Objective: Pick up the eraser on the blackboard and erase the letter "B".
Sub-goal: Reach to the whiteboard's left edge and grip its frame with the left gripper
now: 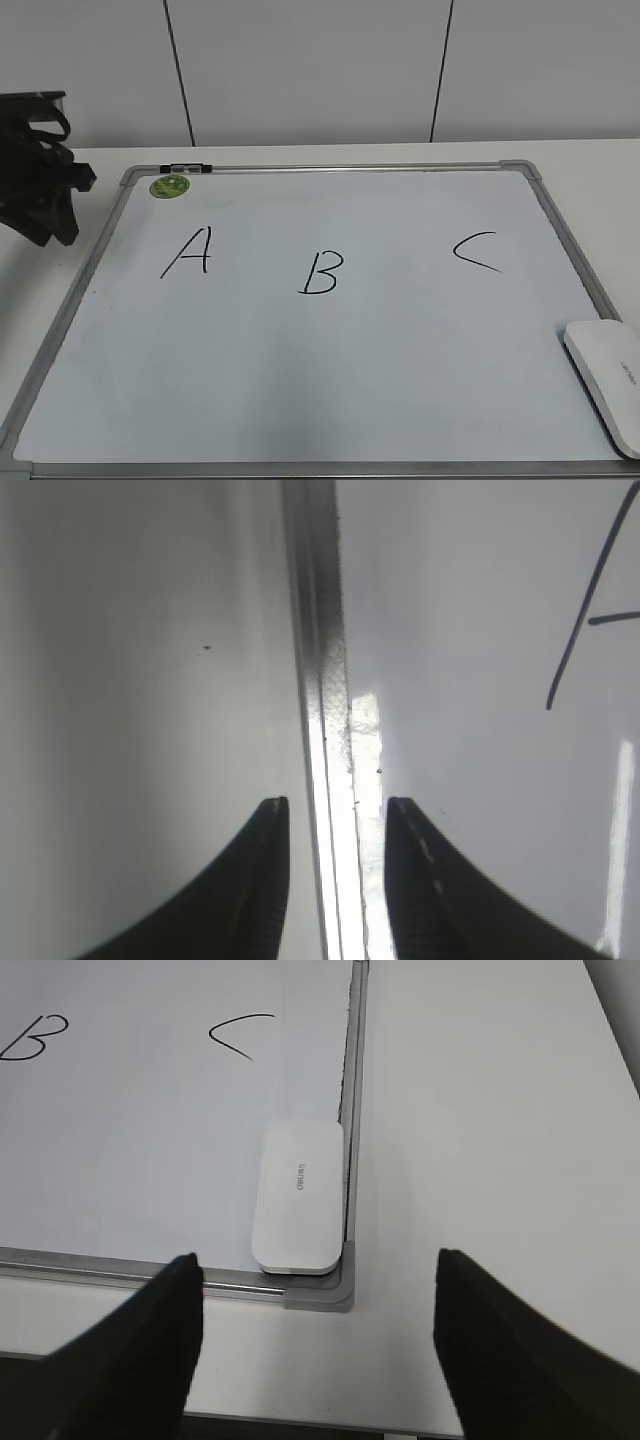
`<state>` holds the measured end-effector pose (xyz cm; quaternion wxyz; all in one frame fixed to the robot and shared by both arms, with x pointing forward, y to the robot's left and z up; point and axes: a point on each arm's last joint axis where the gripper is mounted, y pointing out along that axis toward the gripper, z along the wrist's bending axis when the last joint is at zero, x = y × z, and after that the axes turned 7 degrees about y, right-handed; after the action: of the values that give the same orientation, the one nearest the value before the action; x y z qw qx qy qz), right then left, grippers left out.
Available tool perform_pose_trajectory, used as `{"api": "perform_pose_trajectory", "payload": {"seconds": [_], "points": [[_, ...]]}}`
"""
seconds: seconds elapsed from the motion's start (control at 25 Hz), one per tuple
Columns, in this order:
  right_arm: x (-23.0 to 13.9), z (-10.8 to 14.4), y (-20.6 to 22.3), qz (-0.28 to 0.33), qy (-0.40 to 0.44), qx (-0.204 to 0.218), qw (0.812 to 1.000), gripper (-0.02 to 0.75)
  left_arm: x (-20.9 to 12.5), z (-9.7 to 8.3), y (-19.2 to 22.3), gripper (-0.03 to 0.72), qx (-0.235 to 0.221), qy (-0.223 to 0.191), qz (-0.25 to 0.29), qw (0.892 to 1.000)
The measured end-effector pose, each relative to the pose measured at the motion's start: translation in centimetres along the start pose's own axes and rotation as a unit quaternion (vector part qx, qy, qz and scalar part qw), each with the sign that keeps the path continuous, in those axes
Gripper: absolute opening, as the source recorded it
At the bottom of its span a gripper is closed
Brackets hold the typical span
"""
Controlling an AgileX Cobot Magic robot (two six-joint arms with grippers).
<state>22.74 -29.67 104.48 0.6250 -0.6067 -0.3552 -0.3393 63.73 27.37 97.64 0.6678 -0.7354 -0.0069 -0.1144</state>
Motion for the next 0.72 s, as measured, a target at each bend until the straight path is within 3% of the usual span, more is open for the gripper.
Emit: {"api": "perform_pose_trajectory", "payload": {"seconds": [0.4,0.72], "points": [[0.0,0.0,0.0,0.000,0.000,0.000,1.000,0.535,-0.1,0.3,4.5,0.247,-0.006,-0.009,0.054,0.999],[0.0,0.0,0.0,0.000,0.000,0.000,1.000,0.535,0.3,0.4,5.0,0.247,-0.003,-0.025,0.038,0.999]]}}
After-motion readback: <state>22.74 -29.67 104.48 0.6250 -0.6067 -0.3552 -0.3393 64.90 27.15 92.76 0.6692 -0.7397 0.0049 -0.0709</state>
